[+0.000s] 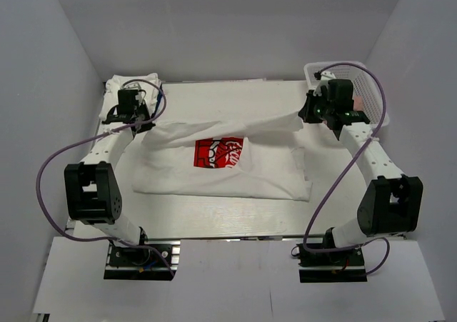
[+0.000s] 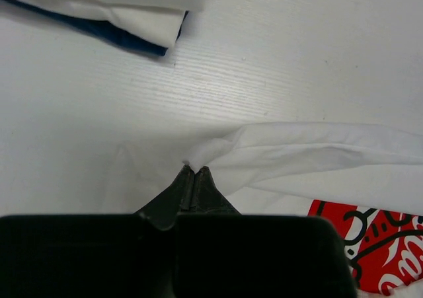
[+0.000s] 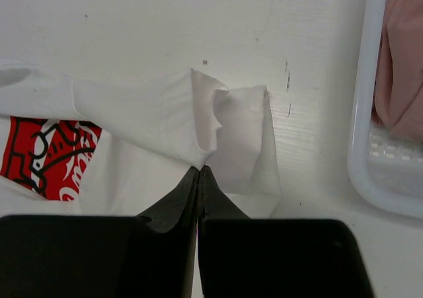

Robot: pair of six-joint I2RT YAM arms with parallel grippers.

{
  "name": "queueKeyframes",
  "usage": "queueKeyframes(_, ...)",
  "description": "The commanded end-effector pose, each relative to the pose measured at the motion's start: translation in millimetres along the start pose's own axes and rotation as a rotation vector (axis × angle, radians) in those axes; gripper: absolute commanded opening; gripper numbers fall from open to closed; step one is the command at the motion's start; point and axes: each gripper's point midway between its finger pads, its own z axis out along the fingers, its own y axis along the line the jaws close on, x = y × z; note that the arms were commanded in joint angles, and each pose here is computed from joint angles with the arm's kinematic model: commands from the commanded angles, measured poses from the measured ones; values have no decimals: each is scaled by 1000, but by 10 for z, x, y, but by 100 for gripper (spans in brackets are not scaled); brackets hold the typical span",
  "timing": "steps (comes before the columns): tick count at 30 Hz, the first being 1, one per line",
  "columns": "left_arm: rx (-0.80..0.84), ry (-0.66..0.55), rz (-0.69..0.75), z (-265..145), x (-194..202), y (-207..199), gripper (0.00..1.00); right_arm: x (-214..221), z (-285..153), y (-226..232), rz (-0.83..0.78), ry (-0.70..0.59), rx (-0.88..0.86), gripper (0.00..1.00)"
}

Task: Fold and stack the t-shirts

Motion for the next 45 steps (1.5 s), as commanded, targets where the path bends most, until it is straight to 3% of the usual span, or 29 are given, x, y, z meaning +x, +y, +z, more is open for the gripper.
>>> queueKeyframes(1,-44,-67,-19,-214,-50,145,0,110,-165,-73,3,8,51,0)
queueKeyframes(8,-30,-91,-67,-340,24,139,0,435,-330,-15,44,54,40,0)
queueKeyframes(17,-217,-133,-360,-571,493,516,0,1067,-522,-77,153,107,104,0)
queueKeyframes(23,-221,-175,-508,-790,730,582,0,1368,-647,-153,209,128,167,0)
queueKeyframes(26,-220,-119,-558,-786,1042,594,0,1632,-677,-196,264,165,201,0)
queueKeyframes(28,-309,-76,-582,-812,1289,741,0,1765,-688,-183,300,183,207,0)
queueKeyframes(36,-313,5,-592,-761,1573,733,3,2313,-739,-81,403,307,184,3)
queueKeyframes(38,-347,57,-591,-780,1715,767,9,2406,-753,-41,419,332,169,6)
queueKeyframes(39,-382,67,-612,-793,1736,802,25,2460,-776,-49,428,343,179,10)
queueKeyframes(40,-418,119,-611,-833,1878,837,28,2532,-829,-41,433,375,188,29)
queueKeyframes(42,-431,139,-606,-884,1883,840,48,2485,-865,-60,413,372,197,62)
queueKeyframes(43,-447,160,-610,-913,1940,854,68,2507,-911,-63,405,391,204,90)
queueKeyframes(44,-475,199,-610,-990,2012,872,89,2428,-929,-46,387,365,194,90)
queueKeyframes(45,-482,198,-636,-1030,1959,854,100,2259,-939,-45,361,329,184,90)
